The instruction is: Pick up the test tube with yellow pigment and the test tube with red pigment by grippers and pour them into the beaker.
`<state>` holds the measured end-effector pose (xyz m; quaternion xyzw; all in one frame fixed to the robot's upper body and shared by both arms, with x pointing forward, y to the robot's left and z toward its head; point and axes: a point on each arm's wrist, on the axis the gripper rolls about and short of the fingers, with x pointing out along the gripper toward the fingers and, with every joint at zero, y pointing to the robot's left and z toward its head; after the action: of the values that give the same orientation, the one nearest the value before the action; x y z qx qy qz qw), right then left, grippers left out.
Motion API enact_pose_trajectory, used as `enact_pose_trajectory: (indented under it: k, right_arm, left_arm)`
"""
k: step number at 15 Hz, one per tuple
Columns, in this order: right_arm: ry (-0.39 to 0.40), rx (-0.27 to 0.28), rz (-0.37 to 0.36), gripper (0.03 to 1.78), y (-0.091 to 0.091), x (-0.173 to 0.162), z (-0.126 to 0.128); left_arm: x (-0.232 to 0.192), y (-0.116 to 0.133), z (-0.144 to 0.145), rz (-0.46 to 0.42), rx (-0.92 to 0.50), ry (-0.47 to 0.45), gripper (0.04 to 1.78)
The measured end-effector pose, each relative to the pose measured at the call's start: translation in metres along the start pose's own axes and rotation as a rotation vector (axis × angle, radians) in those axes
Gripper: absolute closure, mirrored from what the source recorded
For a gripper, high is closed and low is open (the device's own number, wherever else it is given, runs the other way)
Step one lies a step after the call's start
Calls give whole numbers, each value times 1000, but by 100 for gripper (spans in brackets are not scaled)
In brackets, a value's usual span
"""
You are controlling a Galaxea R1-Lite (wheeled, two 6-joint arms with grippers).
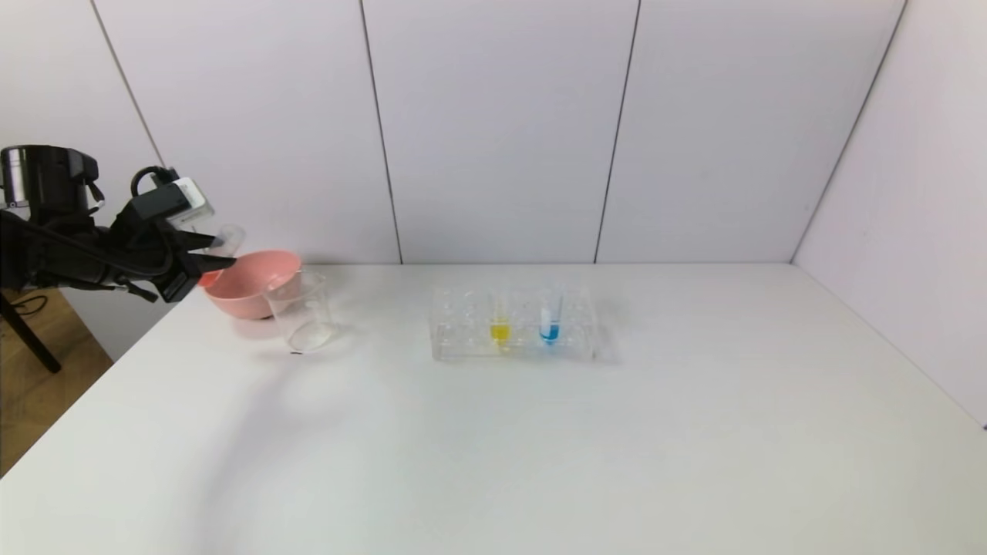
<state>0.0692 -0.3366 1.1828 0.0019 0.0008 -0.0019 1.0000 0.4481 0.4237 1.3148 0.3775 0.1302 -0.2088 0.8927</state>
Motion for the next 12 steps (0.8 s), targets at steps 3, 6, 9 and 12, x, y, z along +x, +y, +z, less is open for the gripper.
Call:
enact_pose_trajectory:
  k: [3, 6, 9, 12]
  right_arm:
    - [0, 0, 0, 11, 0, 0, 0]
    - [0, 0, 0, 11, 0, 0, 0]
    - [0, 0, 0, 11, 0, 0, 0]
    - [0, 0, 0, 11, 0, 0, 0]
  left_arm:
    - [-1, 1, 0, -59, 27, 39, 139]
    - [-3, 4, 2, -60, 48, 41, 139]
    - [-3, 7, 5, -54, 82, 35, 139]
    - [-3, 8, 6, -65, 103, 41, 139]
